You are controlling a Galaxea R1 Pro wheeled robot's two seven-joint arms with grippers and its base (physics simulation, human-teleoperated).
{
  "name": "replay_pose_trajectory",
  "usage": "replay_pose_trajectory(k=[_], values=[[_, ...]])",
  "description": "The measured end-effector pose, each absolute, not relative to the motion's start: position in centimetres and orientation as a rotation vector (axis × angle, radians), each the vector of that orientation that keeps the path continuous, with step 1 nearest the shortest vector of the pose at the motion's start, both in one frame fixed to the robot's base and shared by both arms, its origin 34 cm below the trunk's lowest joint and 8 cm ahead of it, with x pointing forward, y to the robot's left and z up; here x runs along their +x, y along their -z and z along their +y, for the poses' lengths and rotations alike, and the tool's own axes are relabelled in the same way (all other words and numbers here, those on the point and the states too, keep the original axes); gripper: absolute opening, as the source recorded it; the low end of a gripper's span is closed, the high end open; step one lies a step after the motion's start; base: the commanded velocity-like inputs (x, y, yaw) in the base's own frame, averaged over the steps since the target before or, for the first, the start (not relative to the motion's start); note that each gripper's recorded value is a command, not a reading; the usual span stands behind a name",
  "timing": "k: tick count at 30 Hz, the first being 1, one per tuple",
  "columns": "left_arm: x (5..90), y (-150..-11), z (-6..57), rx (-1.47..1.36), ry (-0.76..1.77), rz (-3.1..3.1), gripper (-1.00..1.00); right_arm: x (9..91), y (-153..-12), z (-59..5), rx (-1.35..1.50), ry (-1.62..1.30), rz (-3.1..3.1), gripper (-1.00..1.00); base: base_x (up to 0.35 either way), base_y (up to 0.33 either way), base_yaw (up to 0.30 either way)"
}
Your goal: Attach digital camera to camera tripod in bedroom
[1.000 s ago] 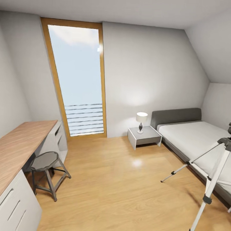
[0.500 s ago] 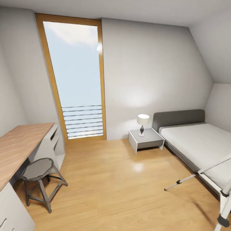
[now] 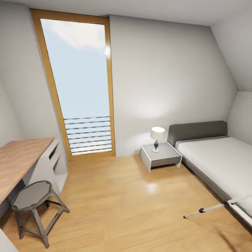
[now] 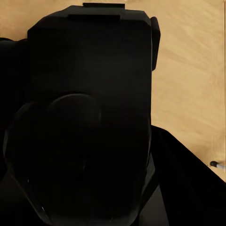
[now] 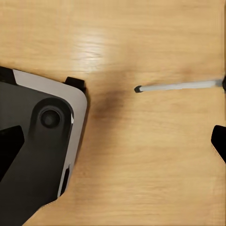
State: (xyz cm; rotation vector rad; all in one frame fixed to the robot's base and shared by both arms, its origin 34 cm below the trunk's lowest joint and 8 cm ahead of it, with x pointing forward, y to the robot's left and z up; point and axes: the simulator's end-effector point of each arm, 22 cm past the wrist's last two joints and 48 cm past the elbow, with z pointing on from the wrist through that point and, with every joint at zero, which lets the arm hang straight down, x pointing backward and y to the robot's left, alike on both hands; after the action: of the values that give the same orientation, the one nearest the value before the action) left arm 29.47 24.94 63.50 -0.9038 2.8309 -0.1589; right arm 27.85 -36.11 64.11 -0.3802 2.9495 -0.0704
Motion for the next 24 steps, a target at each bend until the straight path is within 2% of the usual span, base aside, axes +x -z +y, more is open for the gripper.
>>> replay_pose_trajectory(k=[7, 24], values=[[29.39, -63.48, 24.59, -0.904, 0.156, 2.835, -1.0, 27.73, -64.09, -36.19, -0.377, 0.075, 2.955, 1.0, 0.331, 0.022, -0.196], [29.39, -63.48, 24.52, -0.905, 0.155, 2.835, -1.0, 27.75, -64.1, -36.38, -0.375, 0.088, 2.955, 1.0, 0.331, 0.11, -0.286]])
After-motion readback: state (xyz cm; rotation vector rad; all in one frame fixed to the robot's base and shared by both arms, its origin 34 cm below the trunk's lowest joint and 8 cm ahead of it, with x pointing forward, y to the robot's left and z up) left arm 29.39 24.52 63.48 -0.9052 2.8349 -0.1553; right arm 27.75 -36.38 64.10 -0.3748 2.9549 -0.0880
